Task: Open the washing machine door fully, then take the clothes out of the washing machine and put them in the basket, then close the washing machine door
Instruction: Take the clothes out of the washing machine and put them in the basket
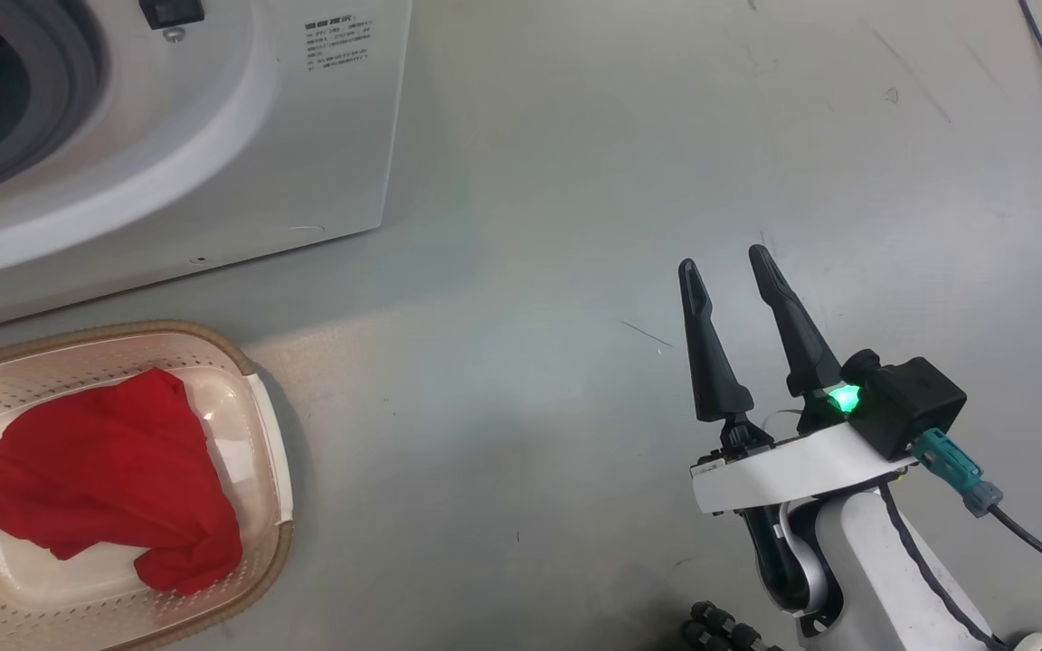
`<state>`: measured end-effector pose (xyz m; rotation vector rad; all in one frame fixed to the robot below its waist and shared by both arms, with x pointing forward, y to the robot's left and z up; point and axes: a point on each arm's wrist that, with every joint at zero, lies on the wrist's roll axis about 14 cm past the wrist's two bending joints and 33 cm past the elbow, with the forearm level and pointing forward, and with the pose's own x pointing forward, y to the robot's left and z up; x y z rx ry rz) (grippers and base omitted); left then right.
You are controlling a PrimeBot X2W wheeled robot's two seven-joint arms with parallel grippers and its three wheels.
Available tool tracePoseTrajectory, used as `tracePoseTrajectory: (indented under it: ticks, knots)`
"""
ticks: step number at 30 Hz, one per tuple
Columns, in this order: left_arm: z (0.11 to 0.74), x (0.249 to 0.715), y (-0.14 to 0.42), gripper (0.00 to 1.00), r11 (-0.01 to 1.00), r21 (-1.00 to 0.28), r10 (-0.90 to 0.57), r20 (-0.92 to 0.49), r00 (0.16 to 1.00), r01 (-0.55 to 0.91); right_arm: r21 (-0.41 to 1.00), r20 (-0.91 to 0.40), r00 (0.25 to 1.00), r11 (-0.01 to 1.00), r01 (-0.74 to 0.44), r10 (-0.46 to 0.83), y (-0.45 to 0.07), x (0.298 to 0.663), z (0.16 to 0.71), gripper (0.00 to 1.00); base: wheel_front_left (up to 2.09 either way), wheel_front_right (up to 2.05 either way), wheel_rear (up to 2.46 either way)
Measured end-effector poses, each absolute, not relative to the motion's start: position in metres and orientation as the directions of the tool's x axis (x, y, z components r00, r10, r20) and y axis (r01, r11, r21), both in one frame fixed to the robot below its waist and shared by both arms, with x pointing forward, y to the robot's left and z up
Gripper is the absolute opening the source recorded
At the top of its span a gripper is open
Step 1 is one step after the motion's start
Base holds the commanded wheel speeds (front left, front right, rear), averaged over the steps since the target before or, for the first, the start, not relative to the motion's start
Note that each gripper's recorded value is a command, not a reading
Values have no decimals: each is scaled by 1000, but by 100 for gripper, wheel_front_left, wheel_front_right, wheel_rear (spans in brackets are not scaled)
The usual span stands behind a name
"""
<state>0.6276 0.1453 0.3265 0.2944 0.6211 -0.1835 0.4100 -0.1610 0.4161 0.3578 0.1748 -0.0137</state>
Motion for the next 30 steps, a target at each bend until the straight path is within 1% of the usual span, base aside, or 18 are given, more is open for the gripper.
tracePoseTrajectory:
  ticks: [10,16,26,27,28,29,30]
  knots:
    - [311,642,158,100,954,224,-12,-641,768,202,331,-186,983,942,60,3,-165,415,411,100,0,0,0]
    - [297,638,159,100,938,258,4,-673,739,230,326,-199,980,943,71,-6,-166,414,407,100,0,0,0]
    - [286,642,161,100,947,241,20,-706,708,214,323,-207,978,944,64,4,-162,418,403,100,0,0,0]
    - [285,643,161,61,947,239,20,-708,706,213,323,-209,978,944,65,4,-162,418,402,100,0,0,0]
    - [285,643,160,16,948,236,18,-709,705,212,322,-210,978,944,66,3,-162,418,402,100,0,0,0]
    - [284,643,160,0,950,231,16,-710,704,211,322,-212,977,944,67,3,-162,418,401,100,0,0,0]
    - [283,643,158,0,951,226,11,-711,703,213,322,-213,977,944,67,3,-162,418,401,100,0,0,0]
